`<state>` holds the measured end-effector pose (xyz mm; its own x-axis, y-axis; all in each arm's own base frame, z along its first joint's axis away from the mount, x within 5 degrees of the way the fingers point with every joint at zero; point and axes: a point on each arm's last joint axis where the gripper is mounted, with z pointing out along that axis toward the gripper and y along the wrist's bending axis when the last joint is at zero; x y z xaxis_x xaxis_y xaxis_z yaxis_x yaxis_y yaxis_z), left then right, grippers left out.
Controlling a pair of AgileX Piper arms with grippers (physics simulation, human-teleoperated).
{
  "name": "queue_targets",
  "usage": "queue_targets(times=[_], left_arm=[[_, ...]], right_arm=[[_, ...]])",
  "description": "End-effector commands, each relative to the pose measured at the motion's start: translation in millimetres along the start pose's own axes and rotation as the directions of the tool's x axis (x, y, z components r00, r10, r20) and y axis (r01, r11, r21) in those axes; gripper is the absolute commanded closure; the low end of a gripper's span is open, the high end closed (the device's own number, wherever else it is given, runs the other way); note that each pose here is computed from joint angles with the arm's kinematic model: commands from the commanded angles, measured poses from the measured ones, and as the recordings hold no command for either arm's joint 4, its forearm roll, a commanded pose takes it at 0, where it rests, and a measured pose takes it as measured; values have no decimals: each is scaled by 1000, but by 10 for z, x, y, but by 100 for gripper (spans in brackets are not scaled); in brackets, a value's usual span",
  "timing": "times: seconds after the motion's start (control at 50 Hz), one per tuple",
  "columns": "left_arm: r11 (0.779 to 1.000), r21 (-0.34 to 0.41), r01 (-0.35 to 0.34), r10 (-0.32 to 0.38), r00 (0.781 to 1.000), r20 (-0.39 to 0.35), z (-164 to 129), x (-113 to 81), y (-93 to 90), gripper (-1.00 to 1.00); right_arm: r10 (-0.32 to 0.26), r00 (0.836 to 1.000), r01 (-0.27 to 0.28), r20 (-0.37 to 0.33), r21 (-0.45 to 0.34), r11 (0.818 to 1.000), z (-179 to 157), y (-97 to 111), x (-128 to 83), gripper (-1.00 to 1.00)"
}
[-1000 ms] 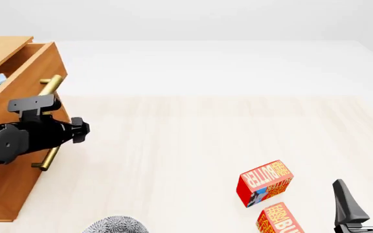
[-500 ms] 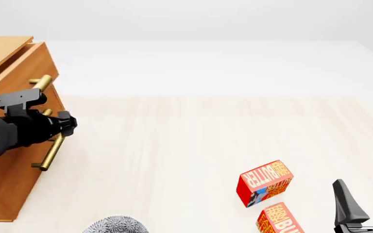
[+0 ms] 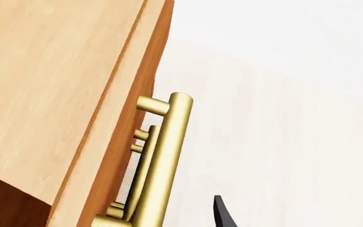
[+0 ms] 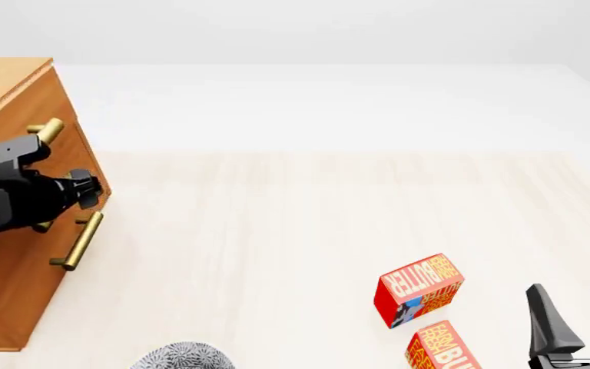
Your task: Put the chocolate pudding in the top drawer of the cabinet and close it.
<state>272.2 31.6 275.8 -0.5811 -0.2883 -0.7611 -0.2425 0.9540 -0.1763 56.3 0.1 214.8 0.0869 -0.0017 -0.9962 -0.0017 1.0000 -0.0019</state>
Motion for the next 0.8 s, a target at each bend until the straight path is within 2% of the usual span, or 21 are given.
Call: queue_targets(times=[0.02,0.12,0.22,0.44,0.52,0.66,0.8], left_arm=[[999,-40,-10,11,1000,26,41,-150,103,-100],[999,-49,14,-12,999,34,21,-196,132,-100],[996,-79,40,-37,998,43,-6,-253,238,-100],[994,-94,58,-53,997,60,-106,-286,290,-100],[996,-88,30,-23,997,77,-228,-314,260,-100],[996,-90,22,-13,995,102,-457,-364,248,-100],[997,-74,2,8,990,141,-799,-437,166,-100]], right_arm=[[0,1000,0,0,0,1000,0,0,0,-100],[0,1000,0,0,0,1000,0,0,0,-100],[0,1000,0,0,0,1000,0,0,0,-100],[0,1000,0,0,0,1000,0,0,0,-100],[0,1000,0,0,0,1000,0,0,0,-100],[0,1000,0,0,0,1000,0,0,0,-100],[0,1000,0,0,0,1000,0,0,0,-100]])
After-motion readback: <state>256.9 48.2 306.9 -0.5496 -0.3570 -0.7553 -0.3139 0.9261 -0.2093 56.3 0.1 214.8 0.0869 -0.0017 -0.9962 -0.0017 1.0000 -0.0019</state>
